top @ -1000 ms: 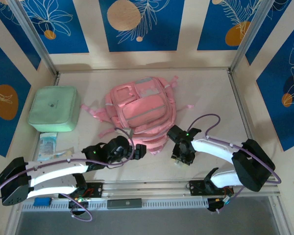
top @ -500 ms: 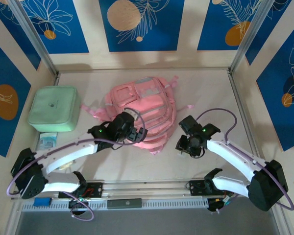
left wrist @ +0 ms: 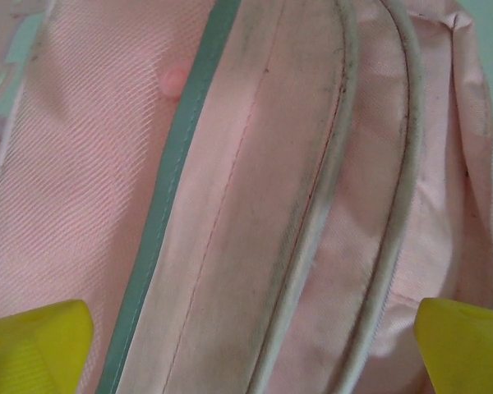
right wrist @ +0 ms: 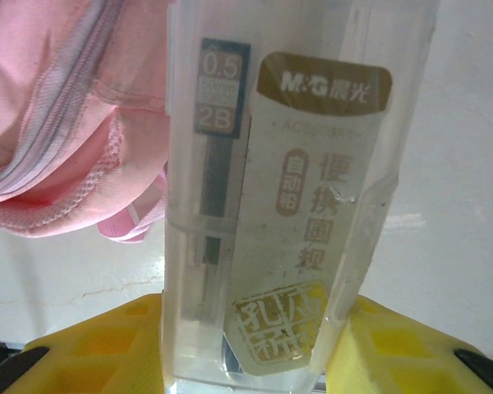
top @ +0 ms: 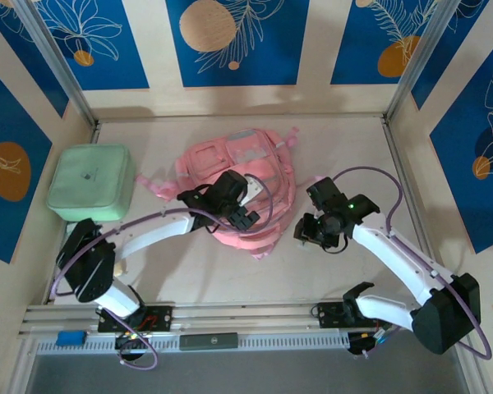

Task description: Pack the student bag

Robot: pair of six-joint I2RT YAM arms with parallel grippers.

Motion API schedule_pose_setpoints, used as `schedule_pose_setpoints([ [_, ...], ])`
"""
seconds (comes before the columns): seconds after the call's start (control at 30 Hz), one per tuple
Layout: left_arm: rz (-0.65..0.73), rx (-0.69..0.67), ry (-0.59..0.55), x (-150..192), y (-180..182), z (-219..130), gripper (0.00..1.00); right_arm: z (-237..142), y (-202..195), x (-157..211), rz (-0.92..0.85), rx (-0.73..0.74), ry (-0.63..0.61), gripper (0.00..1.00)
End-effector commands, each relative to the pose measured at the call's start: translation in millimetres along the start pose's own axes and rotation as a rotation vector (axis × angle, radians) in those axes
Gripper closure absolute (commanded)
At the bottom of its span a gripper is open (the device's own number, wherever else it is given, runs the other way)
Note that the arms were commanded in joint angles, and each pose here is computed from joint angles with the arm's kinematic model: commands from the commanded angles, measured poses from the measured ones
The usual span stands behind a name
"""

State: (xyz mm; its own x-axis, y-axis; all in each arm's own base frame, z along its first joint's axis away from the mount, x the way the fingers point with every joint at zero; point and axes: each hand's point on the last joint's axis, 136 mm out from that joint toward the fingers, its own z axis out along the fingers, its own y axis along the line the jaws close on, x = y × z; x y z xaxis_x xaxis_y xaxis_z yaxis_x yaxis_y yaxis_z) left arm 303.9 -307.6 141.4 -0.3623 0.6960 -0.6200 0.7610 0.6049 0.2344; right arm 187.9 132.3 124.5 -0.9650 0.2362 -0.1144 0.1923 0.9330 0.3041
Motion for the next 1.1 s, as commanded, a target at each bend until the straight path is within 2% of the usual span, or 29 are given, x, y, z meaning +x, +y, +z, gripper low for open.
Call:
schedule_pose_setpoints([
  [0.0, 0.117, 0.067, 0.008, -6.8, -6.3, 7.2, 0.02, -6.8, 10.4, -3.4, -0.046, -0.031, 0.016, 0.59],
  [0.07, 0.107, 0.004, 0.015, -9.9, 8.9, 11.3, 0.05, -6.5, 11.8, -5.3, -0.054, -0.03, 0.018, 0.59],
  [0.23, 0.056, -0.003, -0.012, -14.9, 31.2, 14.8, 0.12, -4.1, 15.6, -8.8, -0.071, -0.036, 0.021, 0.59],
  [0.3, 0.064, -0.042, 0.004, -13.2, 42.5, 18.9, 0.18, -4.9, 17.0, -10.6, -0.076, -0.035, 0.02, 0.59],
  [0.57, 0.106, -0.074, 0.027, -16.3, 56.2, 20.5, 0.35, -5.6, 19.7, -14.3, -0.1, -0.035, 0.02, 0.59],
  [0.63, 0.107, -0.022, 0.024, -14.6, 47.6, 17.2, 0.34, -5.5, 20.4, -14.0, -0.102, -0.04, 0.023, 0.59],
  [0.73, 0.127, 0.066, 0.003, -9.5, 30.2, 12.0, 0.25, -5.1, 20.2, -14.5, -0.103, -0.04, 0.02, 0.59],
  [0.9, 0.107, -0.063, 0.009, 1.1, 52.0, 9.0, 0.19, -5.2, 22.3, -15.2, -0.101, -0.054, 0.021, 0.59],
  [1.07, 0.1, -0.086, 0.032, 16.5, 57.6, 13.0, 0.16, -4.8, 20.2, -15.6, -0.098, -0.051, 0.019, 0.59],
])
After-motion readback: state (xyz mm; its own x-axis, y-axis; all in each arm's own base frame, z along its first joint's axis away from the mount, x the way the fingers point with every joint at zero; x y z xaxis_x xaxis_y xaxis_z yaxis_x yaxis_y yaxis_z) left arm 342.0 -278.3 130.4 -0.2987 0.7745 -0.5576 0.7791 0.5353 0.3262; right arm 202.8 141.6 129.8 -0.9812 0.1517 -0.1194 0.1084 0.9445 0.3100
